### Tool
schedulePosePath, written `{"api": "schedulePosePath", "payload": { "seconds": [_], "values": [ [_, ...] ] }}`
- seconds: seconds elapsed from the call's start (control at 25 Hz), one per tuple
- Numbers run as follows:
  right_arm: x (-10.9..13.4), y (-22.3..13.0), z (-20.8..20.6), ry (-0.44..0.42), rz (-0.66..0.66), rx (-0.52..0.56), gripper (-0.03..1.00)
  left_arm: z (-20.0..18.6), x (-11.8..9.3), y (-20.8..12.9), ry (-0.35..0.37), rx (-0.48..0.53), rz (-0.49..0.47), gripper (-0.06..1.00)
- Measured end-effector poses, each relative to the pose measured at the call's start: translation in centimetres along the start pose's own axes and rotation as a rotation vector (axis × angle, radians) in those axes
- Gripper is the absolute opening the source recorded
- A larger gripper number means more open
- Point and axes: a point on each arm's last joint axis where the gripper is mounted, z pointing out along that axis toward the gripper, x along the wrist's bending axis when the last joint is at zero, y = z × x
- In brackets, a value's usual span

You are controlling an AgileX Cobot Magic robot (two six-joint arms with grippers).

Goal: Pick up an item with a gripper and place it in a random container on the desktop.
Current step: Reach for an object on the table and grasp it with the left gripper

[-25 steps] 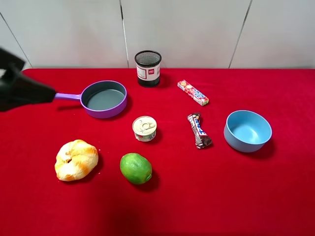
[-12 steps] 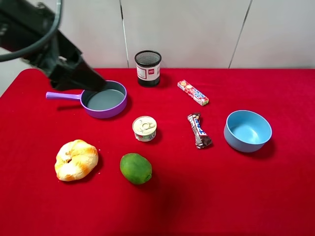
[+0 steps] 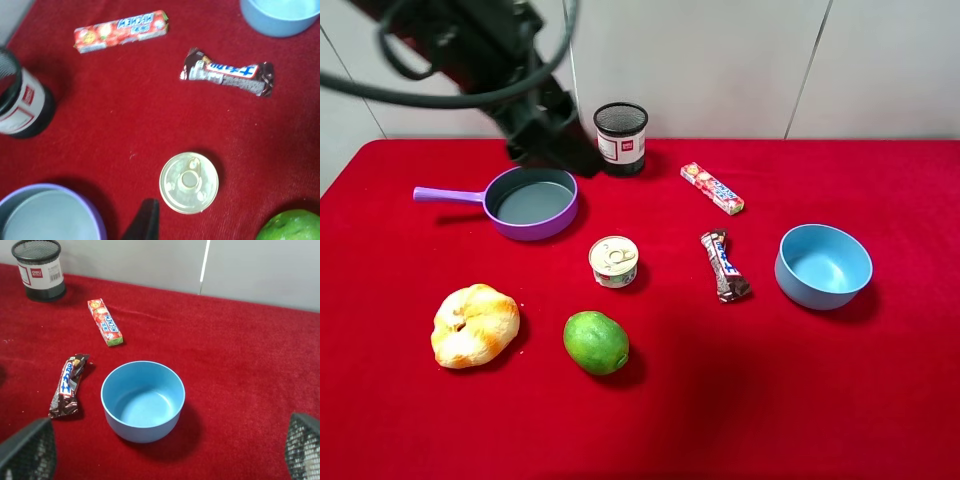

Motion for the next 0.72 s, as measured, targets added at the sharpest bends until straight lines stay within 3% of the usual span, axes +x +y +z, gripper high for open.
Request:
{"api": "schedulePosePath", "payload": {
  "seconds": [0.52,0.72],
  "values": [
    [0.0,0.0,0.0,0.0,0.0,0.0,0.69,5.6,-1.1,5.4,-0.132,0.097,0.203,0.9],
    [0.0,0.0,0.0,0.0,0.0,0.0,0.69,7.7,-1.8,6.7,-0.144,0.122,0.309,0.9]
  ]
}}
